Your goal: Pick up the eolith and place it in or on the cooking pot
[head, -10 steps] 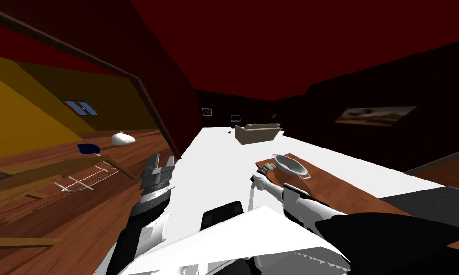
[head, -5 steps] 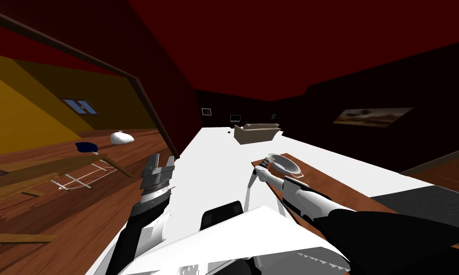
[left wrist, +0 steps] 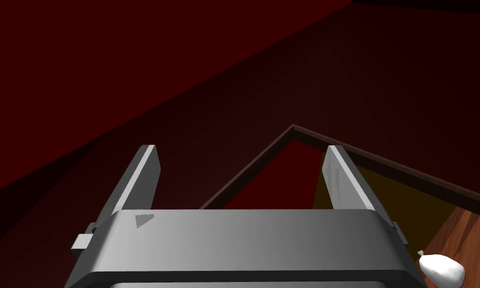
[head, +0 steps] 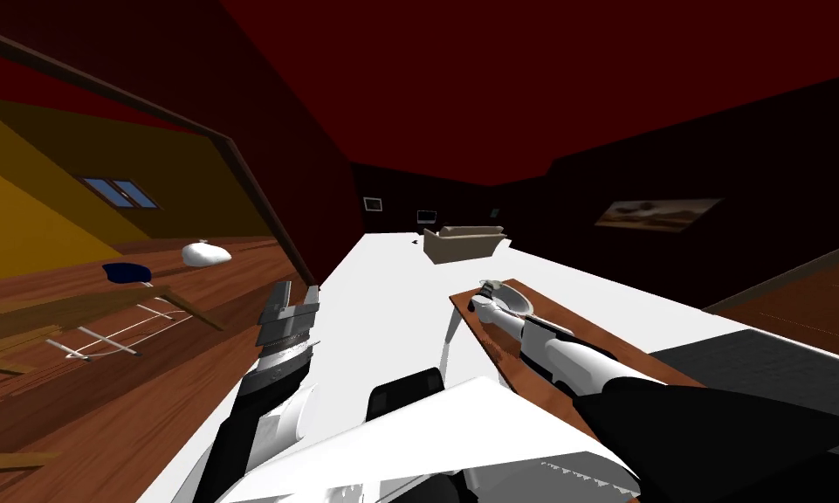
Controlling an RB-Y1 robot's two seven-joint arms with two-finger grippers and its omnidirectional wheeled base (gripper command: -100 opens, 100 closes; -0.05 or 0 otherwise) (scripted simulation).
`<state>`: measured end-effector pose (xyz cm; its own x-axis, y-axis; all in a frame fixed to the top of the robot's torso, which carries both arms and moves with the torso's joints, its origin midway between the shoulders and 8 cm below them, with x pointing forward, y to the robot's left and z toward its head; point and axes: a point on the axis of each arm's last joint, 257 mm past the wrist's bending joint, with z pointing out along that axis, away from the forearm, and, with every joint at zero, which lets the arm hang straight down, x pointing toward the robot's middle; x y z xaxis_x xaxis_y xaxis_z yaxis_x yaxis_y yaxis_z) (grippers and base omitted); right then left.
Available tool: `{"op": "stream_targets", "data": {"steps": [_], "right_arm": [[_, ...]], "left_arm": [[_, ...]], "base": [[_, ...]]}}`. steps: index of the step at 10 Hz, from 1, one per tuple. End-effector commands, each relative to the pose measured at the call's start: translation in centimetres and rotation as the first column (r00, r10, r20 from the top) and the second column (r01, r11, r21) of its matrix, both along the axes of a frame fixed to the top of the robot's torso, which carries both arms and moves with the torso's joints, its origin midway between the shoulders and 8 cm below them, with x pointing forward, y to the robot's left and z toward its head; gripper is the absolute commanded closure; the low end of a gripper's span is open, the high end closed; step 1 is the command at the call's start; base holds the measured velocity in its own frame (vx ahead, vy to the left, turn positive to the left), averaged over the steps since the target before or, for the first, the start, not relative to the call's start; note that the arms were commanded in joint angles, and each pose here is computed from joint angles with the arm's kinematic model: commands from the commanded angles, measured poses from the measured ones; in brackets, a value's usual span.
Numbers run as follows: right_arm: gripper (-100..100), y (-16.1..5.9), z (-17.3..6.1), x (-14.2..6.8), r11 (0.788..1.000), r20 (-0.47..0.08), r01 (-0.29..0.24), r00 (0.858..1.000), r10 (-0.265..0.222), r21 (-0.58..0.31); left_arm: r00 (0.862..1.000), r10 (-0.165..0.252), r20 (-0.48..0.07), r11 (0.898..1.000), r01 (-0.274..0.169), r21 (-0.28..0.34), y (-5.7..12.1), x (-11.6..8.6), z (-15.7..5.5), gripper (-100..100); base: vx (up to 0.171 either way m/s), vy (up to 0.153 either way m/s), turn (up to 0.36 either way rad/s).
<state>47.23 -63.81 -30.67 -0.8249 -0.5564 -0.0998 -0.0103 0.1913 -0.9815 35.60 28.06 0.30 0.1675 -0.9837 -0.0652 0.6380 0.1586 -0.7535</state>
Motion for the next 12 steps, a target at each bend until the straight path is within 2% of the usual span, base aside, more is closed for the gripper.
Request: {"op": "stream_targets", "data": {"steps": [1,4,5,6,7,11,12], "right_arm": [[100,-0.59,0.5,0.55,1.0,-0.016,-0.022,1.0,0.022,-0.002],[100,-1.25,0.34,0.73,0.999,-0.046,-0.047,0.998,0.047,0.003],[100,-1.24,-0.38,0.49,0.998,-0.064,-0.056,0.996,0.056,0.014],[100,-1.29,0.04,0.61,0.999,-0.053,-0.048,0.997,0.049,0.007],[-100,-1.37,-0.05,0.54,0.999,-0.057,-0.049,0.997,0.05,0.007],[-100,-1.39,-0.04,0.51,0.999,-0.057,-0.049,0.997,0.049,0.007],[0,-1.39,-0.04,0.51,0.999,-0.057,-0.049,0.997,0.049,0.007]], "left_arm": [[1.0,0.0,0.0,1.0,0.0,0.0,0.0,0.0,0.0,0],[1.0,0.0,0.0,1.0,0.0,0.0,0.0,0.0,0.0,0],[1.0,0.0,0.0,1.0,0.0,0.0,0.0,0.0,0.0,0],[1.0,0.0,0.0,1.0,0.0,0.0,0.0,0.0,0.0,0],[1.0,0.0,0.0,1.0,0.0,0.0,-0.01,0.0,0.0,0],[1.0,0.0,0.0,1.0,0.0,0.0,-0.01,0.0,0.0,0],[1.0,0.0,0.0,1.0,0.0,0.0,-0.01,0.0,0.0,0]], "base": [[0.001,-0.151,-0.062],[0.01,-0.128,-0.065],[0.007,-0.112,-0.073],[0.004,-0.051,-0.019],[0.0,-0.012,0.0],[0.0,-0.001,0.0],[0.0,0.0,0.0]]}}
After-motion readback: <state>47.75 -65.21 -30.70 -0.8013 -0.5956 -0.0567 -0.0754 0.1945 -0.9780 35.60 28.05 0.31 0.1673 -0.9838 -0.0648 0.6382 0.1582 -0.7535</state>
